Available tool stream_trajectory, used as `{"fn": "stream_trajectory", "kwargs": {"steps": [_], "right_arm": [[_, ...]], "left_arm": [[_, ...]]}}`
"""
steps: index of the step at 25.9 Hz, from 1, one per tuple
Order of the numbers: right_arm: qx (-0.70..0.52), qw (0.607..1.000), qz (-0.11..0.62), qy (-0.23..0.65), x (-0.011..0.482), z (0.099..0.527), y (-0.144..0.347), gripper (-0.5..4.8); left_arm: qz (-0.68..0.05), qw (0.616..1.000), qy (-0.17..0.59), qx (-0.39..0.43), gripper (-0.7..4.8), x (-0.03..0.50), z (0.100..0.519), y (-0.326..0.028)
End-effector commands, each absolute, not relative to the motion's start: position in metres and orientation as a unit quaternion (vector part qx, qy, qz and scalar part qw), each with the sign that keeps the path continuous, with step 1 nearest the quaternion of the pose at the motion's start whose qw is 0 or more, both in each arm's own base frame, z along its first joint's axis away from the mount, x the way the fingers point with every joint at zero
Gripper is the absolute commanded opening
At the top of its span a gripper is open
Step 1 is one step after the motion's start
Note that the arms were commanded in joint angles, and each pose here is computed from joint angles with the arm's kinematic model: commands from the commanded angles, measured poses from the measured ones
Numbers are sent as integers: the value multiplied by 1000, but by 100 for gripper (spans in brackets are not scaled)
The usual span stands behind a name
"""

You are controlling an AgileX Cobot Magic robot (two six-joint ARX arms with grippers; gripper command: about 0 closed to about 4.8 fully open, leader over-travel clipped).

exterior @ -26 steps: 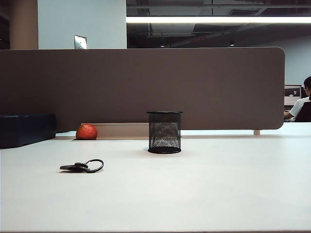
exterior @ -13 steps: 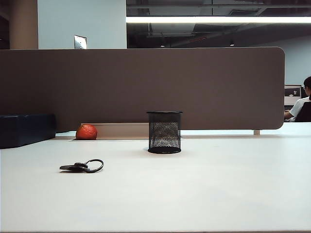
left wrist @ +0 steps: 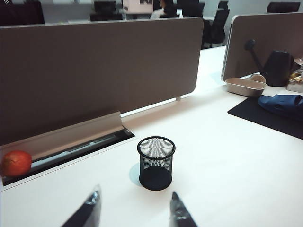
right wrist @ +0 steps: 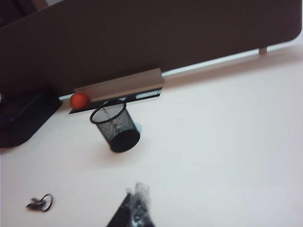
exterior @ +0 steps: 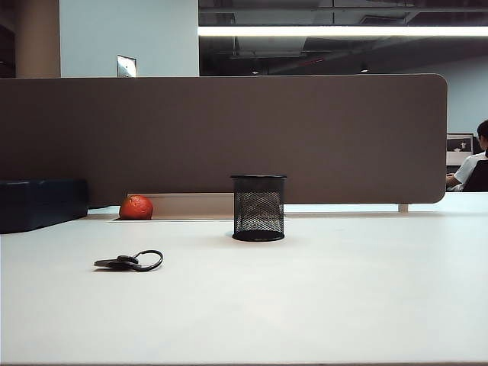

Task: Pick up a bunch of keys from the table, then put them into the black basket.

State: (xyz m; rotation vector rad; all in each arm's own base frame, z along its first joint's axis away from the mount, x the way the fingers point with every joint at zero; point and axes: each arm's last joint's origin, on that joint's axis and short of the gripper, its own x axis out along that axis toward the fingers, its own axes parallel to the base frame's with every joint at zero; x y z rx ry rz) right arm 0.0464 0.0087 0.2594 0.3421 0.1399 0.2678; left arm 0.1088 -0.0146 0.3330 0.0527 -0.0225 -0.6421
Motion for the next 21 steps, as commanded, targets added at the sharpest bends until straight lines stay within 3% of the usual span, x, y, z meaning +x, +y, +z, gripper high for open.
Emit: {"fn": "stream_trajectory", "kwargs": {"steps": [1, 4, 6, 8, 15, 17, 21], "right_arm": [[183, 966, 143, 118, 40, 268, 10, -5], [195, 954, 164, 158, 37, 276, 11, 5], [217, 935, 201, 194, 39, 283, 14, 65], [234, 925, 219, 207, 41, 284, 15, 85], [248, 907, 246, 237, 49, 284, 17, 217], [260, 899, 253, 245, 51, 284, 18, 221], [261, 897, 258, 248, 52, 284, 18, 221]], "left_arm": [[-347, 937, -18, 39, 188, 117, 348, -16], [-370, 928, -12, 46, 190, 128, 355, -17], [-380, 923, -11, 65, 257, 137, 356, -17], [-380, 922, -10, 76, 317, 141, 355, -17], [-425, 903, 39, 51, 326, 163, 345, -20], [-448, 889, 69, 62, 419, 176, 343, -30], [-456, 878, 125, 79, 462, 199, 337, -51]]}}
